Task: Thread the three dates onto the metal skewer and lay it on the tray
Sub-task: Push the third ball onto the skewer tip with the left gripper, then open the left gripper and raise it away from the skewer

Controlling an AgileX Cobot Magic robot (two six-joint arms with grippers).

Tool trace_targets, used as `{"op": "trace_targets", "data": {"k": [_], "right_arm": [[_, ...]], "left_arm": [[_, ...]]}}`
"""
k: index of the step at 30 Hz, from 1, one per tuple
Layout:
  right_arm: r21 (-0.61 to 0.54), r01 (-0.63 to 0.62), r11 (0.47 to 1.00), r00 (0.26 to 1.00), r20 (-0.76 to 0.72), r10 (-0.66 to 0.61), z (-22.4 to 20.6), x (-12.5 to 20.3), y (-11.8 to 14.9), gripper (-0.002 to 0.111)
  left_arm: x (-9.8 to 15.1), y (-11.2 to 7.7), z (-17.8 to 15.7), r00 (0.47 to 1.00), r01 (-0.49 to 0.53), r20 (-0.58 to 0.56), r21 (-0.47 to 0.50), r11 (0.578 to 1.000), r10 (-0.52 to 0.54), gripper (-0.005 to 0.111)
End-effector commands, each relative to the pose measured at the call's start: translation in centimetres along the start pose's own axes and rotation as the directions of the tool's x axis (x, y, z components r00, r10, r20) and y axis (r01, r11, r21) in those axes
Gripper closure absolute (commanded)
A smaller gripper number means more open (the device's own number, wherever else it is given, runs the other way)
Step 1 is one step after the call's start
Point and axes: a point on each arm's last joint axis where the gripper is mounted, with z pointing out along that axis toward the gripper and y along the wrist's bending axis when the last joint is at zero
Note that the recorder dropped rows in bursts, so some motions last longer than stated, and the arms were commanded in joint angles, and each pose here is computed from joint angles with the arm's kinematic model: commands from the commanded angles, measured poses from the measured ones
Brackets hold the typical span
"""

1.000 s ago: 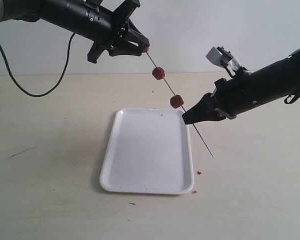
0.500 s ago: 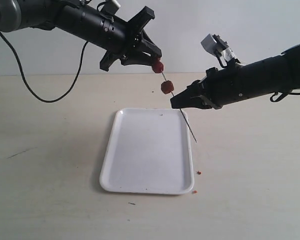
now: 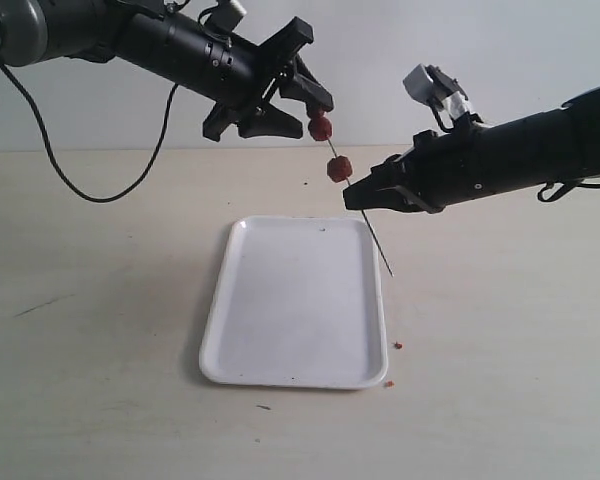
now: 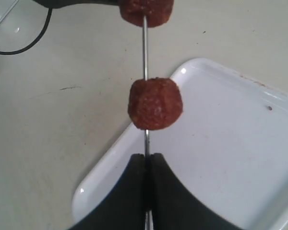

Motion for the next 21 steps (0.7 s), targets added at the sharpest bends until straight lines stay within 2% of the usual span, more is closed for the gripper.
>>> {"op": "trace_targets", "data": {"k": [1,4,9,11,13,17,21], "right_arm": [[-0.002,0.007,1.000,1.000,0.013,-0.007,0.1,-0.2,0.2,0.108],[0.027,0.008,1.000,1.000,0.015,-0.009,0.1,-0.2,-0.1,0.108],[0.042,0.019,0.999,1.000,0.005,-0.019,0.0,-0.1,-0.2,0.108],[0.046,0.003,0.999,1.000,-0.018,-0.002,0.1,0.1,-0.3,0.108],[0.054,-0.029,0.998,0.999,-0.044,0.032,0.0,0.4,-0.3,0.108],[0.064,-0.081,0.995,0.992,-0.091,0.087,0.0,1.0,-0.4,0.108],[0.080,-0.190,0.979,0.975,-0.105,0.198,0.4,2.3,-0.3,0.108]], "left_arm": [[0.3,-0.6,-0.1,0.999,-0.028,-0.018,0.023,0.999,0.028,0.050],[0.4,-1.2,-0.5,0.995,-0.090,-0.028,0.047,0.995,0.092,0.046],[0.6,-3.0,-2.7,0.979,-0.193,-0.051,0.081,0.978,0.197,0.046],[0.6,-3.4,-4.0,0.972,-0.224,-0.055,0.067,0.972,0.228,0.049],[0.6,-3.8,-5.2,0.963,-0.260,-0.069,0.042,0.965,0.262,0.061],[1.1,-4.4,-7.3,0.935,-0.338,-0.116,-0.014,0.941,0.334,0.107],[1.1,-6.1,-9.4,0.898,-0.440,-0.062,-0.060,0.896,0.437,0.106]]}}
